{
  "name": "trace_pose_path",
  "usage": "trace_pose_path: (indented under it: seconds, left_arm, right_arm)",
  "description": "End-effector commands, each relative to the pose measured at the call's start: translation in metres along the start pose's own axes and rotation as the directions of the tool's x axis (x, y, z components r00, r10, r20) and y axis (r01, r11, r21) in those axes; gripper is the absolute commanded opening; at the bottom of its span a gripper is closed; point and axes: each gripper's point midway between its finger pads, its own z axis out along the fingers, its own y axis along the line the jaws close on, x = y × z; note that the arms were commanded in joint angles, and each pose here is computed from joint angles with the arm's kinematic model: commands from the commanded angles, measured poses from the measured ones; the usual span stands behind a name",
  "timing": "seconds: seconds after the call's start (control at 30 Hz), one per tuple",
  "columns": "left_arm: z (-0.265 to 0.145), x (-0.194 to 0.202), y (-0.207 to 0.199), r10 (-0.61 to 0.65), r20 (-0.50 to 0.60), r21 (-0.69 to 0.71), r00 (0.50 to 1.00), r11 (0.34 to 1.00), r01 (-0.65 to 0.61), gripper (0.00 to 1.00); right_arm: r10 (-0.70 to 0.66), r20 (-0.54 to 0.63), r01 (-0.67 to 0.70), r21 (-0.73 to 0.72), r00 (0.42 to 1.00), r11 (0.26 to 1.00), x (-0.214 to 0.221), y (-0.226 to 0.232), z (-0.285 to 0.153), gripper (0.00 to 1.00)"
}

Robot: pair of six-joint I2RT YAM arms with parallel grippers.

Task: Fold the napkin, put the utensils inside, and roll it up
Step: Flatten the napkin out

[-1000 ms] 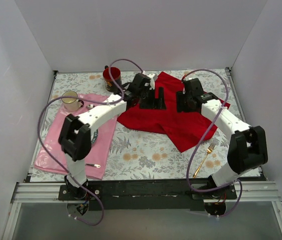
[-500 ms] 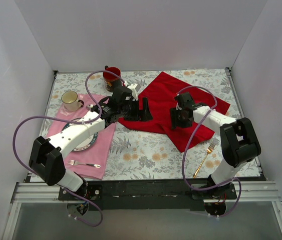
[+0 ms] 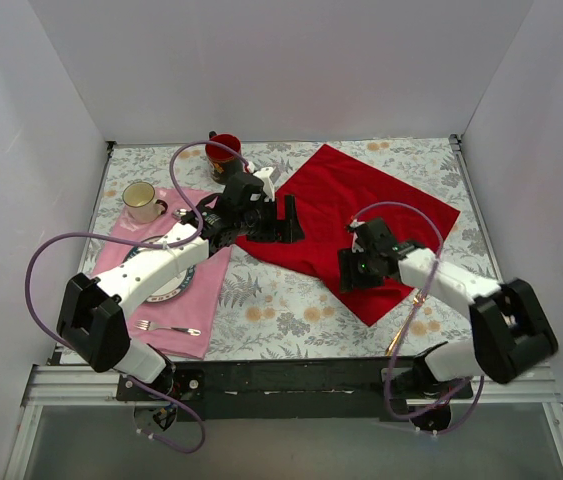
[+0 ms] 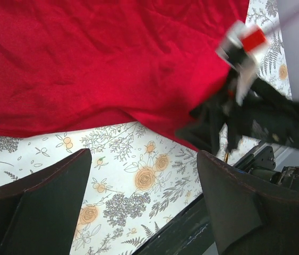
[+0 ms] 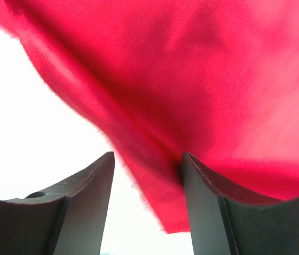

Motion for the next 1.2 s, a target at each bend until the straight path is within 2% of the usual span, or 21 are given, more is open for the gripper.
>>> trace_pose_path:
  seconds: [0.0, 0.07, 0.13, 0.2, 0.43, 0.57, 0.77, 1.1, 1.17]
  left_arm:
    - [-0.017, -0.019, -0.003, 0.03, 0.078, -0.003, 0.996, 1.0, -0.03, 0.81]
    - [-0.012, -0.023, 0.001, 0.033, 0.089, -0.017, 0.996, 0.999, -0.031, 0.81]
    - [-0.001, -0.022, 0.006, 0.028, 0.072, -0.022, 0.997, 0.999, -0.027, 0.81]
    - [0.003, -0.024, 0.002, 0.025, 0.053, -0.008, 0.998, 1.0, -0.024, 0.81]
    - [0.014, -0.005, 0.003, -0.006, -0.013, 0.018, 1.0, 1.0, 0.007, 0.81]
    - [0.026, 0.015, 0.01, -0.016, -0.099, 0.021, 0.995, 1.0, 0.018, 0.79]
    - [0.02, 0.013, 0.01, -0.013, -0.076, 0.016, 0.997, 1.0, 0.015, 0.79]
    - [-0.006, 0.004, 0.008, 0.007, -0.015, 0.001, 1.0, 1.0, -0.007, 0.8]
    - [-0.009, 0.002, 0.006, 0.007, -0.01, 0.008, 1.0, 1.0, -0.007, 0.8]
  right_arm:
    - [0.105, 0.059, -0.094, -0.169, 0.993, 0.981, 0.033, 0.028, -0.035, 0.62]
    - [0.119, 0.169, -0.091, -0.169, 0.978, 0.981, 0.017, 0.026, -0.05, 0.66]
    - [0.133, 0.216, -0.109, -0.118, 0.967, 0.987, 0.0, 0.016, -0.056, 0.68]
    - [0.12, 0.219, -0.105, -0.078, 0.968, 0.991, -0.014, 0.013, -0.055, 0.68]
    - [0.075, 0.206, -0.119, 0.21, 0.976, 0.971, -0.044, -0.038, -0.043, 0.68]
    - [0.096, 0.241, -0.163, 0.276, 0.966, 0.947, -0.07, -0.065, -0.036, 0.66]
    - [0.161, 0.213, -0.228, 0.341, 0.964, 0.912, -0.081, -0.098, -0.014, 0.66]
    - [0.136, 0.135, -0.185, 0.488, 0.981, 0.853, -0.072, -0.14, 0.009, 0.65]
    - [0.127, 0.111, -0.167, 0.553, 0.986, 0.816, -0.069, -0.15, 0.003, 0.64]
